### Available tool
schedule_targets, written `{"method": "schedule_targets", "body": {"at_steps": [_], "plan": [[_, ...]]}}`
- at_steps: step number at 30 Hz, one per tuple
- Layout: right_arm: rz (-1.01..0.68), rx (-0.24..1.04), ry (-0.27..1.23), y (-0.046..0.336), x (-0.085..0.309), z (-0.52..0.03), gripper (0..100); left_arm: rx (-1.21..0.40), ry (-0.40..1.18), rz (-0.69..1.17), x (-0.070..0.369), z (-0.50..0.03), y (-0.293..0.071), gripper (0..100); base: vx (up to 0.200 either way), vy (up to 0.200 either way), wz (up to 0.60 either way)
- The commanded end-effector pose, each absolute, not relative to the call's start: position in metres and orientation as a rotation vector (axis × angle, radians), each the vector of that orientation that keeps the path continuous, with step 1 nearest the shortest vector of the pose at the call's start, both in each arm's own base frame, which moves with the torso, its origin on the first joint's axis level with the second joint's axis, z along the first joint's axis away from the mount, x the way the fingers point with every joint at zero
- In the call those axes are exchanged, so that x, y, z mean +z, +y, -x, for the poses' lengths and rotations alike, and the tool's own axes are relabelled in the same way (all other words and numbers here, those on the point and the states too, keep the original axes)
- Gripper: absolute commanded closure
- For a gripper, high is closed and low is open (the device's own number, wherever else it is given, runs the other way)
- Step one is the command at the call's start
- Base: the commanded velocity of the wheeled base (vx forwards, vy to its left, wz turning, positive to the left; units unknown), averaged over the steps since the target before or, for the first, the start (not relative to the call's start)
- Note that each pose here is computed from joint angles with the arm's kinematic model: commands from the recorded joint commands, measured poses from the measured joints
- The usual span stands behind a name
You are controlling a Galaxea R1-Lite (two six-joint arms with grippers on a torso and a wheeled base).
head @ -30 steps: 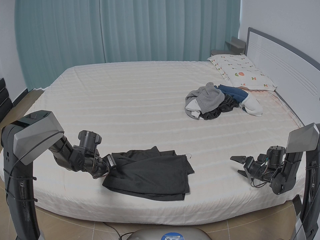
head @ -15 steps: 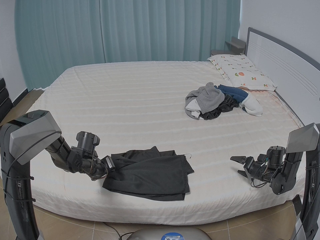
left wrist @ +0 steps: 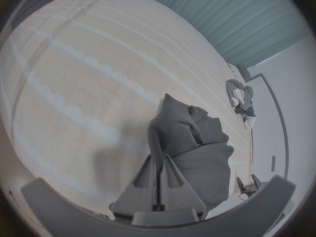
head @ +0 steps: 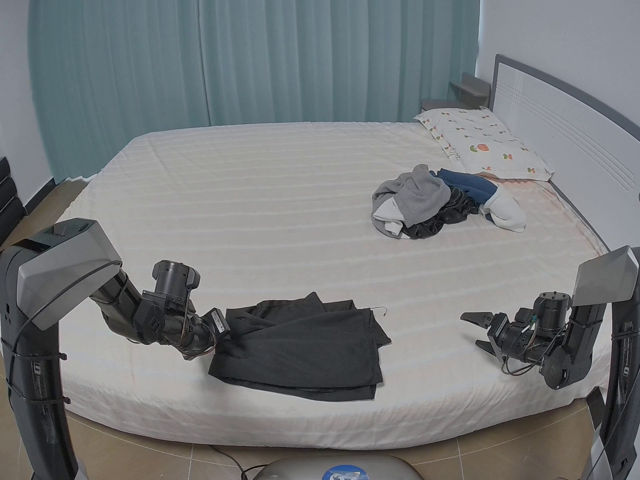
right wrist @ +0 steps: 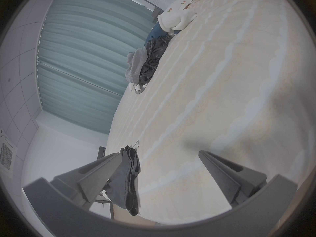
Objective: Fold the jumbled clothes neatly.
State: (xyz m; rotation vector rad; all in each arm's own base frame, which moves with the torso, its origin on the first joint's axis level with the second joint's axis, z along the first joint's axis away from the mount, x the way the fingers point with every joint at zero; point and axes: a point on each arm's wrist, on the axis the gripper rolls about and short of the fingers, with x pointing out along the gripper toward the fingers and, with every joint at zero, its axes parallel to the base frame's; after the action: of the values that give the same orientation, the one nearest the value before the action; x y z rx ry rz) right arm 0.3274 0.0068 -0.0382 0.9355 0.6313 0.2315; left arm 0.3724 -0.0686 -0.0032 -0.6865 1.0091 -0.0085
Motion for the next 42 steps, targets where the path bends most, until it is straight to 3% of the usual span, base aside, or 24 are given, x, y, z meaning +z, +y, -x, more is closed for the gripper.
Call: {"method": "schedule_targets", "body": {"at_steps": [1, 42], "plan": [[-0.936, 0.232, 0.631, 0.007, -0.038, -0.327, 0, -0.006, 1.004, 0.690, -0.001, -0.372, -0.067, 100, 0.000, 0.200, 0.00], [-0.934, 0.235, 0.621, 0.006, -0.038, -0.327, 0, 0.059, 0.984, 0.739, 0.001, -0.375, -0.046, 100, 0.000, 0.200, 0.00]]}}
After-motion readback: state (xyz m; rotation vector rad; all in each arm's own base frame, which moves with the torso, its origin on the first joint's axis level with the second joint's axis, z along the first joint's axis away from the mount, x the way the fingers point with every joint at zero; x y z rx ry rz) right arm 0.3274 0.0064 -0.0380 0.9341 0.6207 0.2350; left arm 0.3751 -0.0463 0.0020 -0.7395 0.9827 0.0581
